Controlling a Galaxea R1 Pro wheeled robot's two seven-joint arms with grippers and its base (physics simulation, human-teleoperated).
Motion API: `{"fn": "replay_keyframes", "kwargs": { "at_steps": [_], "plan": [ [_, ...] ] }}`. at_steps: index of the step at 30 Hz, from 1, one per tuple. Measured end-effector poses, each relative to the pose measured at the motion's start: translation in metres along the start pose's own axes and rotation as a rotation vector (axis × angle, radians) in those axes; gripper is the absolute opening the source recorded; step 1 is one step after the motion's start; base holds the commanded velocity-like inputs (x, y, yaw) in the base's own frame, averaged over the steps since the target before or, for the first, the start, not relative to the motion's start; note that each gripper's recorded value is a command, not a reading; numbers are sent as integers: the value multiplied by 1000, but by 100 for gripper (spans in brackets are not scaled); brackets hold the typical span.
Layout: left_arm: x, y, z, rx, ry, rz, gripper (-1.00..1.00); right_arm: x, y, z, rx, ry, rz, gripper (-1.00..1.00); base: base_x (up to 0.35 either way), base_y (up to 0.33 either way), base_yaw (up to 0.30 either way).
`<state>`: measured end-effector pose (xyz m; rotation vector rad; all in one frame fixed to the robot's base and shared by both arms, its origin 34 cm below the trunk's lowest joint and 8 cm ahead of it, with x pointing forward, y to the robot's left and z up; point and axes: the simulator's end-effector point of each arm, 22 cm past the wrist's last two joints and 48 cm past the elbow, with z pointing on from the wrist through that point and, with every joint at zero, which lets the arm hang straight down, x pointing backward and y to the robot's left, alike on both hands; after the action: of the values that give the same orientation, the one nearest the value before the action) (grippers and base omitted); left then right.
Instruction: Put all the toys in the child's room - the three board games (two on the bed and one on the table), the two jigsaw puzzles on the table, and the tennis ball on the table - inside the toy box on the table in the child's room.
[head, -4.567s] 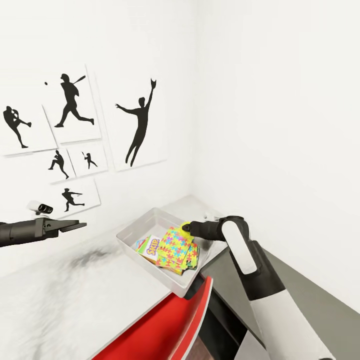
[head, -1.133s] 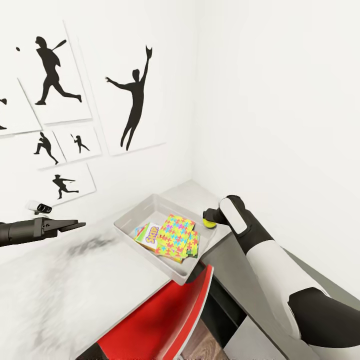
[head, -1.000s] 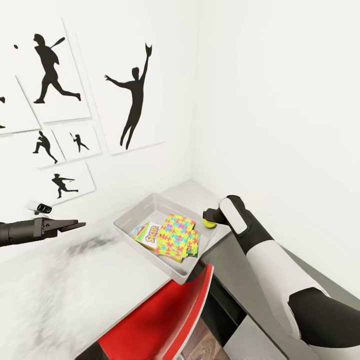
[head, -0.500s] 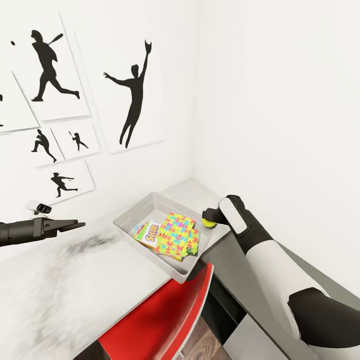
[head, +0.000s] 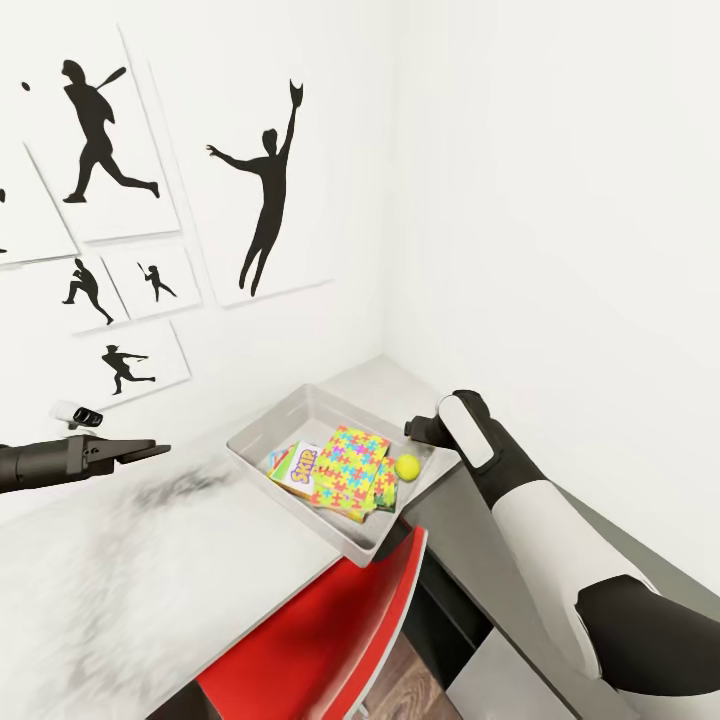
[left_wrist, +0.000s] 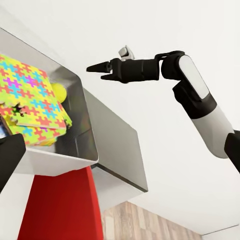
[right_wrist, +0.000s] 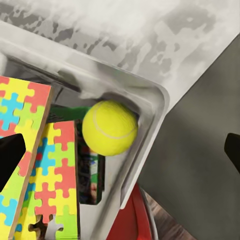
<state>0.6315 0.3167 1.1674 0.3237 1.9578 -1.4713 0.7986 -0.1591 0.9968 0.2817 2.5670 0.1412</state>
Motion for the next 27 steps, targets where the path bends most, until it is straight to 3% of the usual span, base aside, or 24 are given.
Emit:
{"fn": "replay_keyframes", "kwargs": {
  "at_steps": [21, 27],
  "plan": [
    [0, 0, 0, 0, 0, 1, 100, -5, -1, -3, -3, -15, 0, 100, 0, 0, 0],
    [-1, -3, -1, 1, -3, 6, 100, -35, 20, -41, -77, -135, -7, 100, 0, 0, -40]
  ]
}}
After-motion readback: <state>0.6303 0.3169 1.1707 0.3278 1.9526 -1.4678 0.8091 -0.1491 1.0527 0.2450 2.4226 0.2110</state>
